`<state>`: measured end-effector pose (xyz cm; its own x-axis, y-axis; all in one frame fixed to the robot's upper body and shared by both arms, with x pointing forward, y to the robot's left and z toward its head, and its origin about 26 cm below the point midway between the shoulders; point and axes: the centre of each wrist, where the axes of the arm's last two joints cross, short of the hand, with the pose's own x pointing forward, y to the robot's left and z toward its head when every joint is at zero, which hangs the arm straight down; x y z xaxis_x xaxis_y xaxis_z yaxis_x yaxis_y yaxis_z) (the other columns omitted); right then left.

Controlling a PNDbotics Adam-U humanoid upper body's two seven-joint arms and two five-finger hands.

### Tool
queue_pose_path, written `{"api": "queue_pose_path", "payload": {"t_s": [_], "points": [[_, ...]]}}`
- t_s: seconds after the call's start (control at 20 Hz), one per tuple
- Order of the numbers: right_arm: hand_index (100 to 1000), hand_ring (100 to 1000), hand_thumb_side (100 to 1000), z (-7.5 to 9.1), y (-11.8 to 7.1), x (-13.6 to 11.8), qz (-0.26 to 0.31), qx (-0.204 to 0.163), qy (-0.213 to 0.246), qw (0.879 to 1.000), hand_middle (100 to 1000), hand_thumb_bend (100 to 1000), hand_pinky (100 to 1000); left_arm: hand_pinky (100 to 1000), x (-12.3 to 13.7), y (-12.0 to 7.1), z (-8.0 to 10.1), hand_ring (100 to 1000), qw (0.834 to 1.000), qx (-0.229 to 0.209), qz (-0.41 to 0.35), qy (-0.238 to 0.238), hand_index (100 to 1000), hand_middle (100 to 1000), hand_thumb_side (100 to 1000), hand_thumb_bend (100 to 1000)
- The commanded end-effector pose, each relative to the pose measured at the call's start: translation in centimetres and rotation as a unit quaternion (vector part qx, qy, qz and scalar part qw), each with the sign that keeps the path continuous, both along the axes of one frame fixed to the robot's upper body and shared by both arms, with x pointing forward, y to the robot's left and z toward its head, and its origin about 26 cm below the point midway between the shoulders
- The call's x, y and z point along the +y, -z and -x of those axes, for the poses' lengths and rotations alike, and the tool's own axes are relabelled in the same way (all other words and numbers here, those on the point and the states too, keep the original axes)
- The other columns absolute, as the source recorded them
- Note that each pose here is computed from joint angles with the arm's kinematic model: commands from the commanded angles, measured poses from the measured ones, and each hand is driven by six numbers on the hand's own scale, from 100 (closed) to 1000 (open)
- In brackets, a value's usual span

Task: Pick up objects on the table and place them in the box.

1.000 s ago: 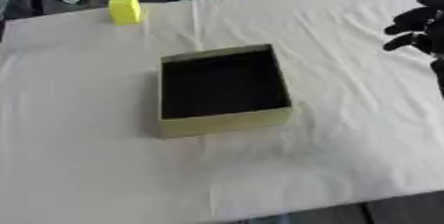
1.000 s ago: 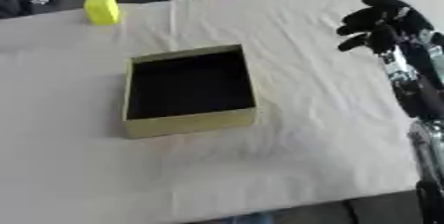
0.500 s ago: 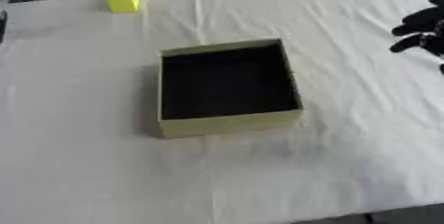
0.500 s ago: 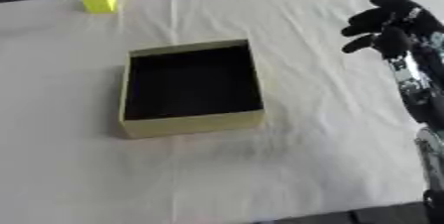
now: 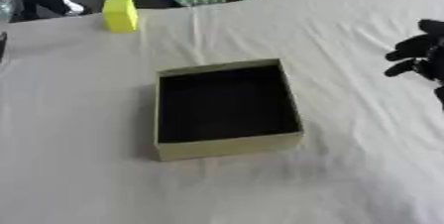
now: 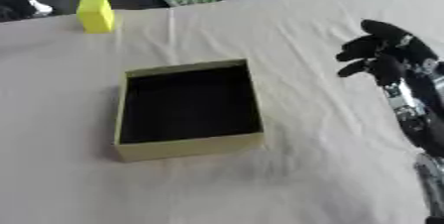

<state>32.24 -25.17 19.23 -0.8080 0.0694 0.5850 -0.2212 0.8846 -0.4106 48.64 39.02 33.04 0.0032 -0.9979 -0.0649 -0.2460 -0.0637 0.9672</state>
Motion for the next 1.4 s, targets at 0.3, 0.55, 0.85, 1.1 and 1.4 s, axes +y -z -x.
{"api": "queue_pose_path", "payload": {"t_s": [0.3,0.55,0.85,1.1,1.4], "points": [[893,702,682,0.25,-1.33,0.16,0.005,-0.026,0.001,1.000,673,100,594,814,1.36,-2.84,1.14,786,0.999,-0.036,-0.007,-0.012,894,802,355,676],[893,702,686,0.24,-1.50,0.32,0.005,-0.029,0.000,1.000,671,100,594,815,1.27,-3.16,1.23,785,0.999,-0.044,-0.007,-0.006,891,800,347,672],[893,702,689,0.22,-1.64,0.40,0.005,-0.033,0.001,0.999,670,100,594,810,1.44,-3.24,1.36,774,0.999,-0.044,-0.006,-0.008,880,788,331,639],[892,702,693,0.20,-1.71,0.53,0.006,-0.035,0.000,0.999,670,100,594,807,1.51,-3.00,1.32,757,0.999,-0.047,0.005,-0.010,861,773,293,566],[892,702,696,0.18,-1.82,0.75,0.006,-0.038,-0.003,0.999,669,100,594,809,1.62,-2.71,1.31,749,0.999,-0.046,0.013,-0.011,853,766,288,543]]}}
